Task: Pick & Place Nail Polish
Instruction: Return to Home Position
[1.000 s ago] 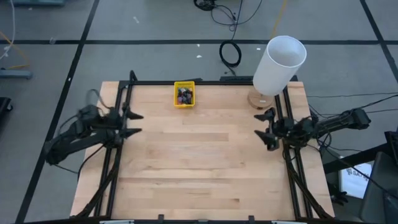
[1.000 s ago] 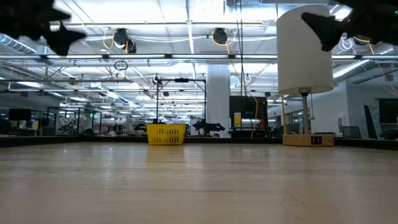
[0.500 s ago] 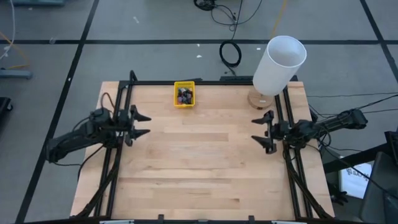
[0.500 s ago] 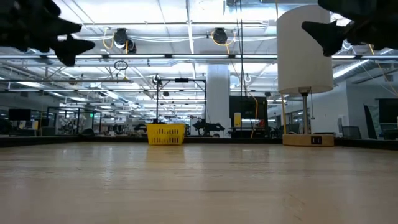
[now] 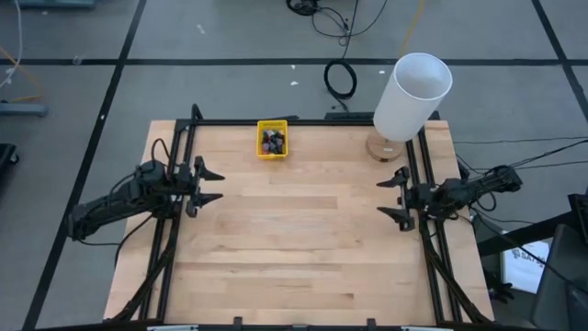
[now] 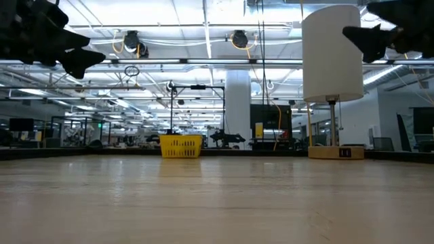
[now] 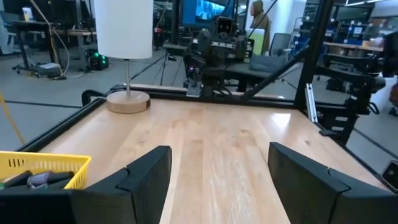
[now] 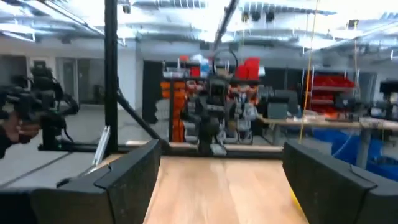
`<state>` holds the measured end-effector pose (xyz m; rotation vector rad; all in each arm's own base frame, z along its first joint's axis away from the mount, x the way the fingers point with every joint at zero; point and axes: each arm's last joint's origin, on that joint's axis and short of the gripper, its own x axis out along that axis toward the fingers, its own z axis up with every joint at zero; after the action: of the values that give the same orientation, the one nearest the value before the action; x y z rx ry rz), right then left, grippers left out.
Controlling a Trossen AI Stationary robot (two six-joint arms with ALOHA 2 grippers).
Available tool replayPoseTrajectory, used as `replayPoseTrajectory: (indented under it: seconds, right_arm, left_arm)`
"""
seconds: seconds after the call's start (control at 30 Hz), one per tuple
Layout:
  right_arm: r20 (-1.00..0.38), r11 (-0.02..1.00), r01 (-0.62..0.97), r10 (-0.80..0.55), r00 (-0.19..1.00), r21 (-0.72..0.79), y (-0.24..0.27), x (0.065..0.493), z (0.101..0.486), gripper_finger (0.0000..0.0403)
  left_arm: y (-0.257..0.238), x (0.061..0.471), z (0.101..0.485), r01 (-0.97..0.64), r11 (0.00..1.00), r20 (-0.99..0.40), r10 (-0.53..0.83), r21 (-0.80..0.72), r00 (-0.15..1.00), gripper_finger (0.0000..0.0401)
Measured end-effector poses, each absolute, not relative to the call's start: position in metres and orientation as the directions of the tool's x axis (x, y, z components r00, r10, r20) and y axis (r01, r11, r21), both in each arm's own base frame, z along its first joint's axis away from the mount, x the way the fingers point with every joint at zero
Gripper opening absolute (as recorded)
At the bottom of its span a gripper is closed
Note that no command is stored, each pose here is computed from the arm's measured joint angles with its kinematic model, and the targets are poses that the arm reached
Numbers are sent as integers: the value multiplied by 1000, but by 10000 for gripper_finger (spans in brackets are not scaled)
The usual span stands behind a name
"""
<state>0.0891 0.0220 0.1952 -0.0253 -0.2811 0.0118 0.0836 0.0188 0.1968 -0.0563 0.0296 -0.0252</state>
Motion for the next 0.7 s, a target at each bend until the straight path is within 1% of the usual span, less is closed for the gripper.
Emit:
replayPoseTrajectory:
  seconds: [0.13,0.33,0.53,0.7]
  right_arm:
    - [197,1000,14,-10,980,-19,22,91,187,320]
    - [195,999,-50,50,980,-6,24,91,187,320]
    - [159,998,-53,54,986,-16,24,92,184,320]
    - [123,995,-66,56,991,77,25,94,180,320]
  left_arm:
    - [19,84,196,27,999,-34,-28,-37,999,260]
    - [19,84,198,19,999,-20,-20,-31,1000,265]
    - [19,84,198,16,999,-19,-16,-30,1000,267]
    - [19,84,198,15,999,-19,-16,-41,1000,267]
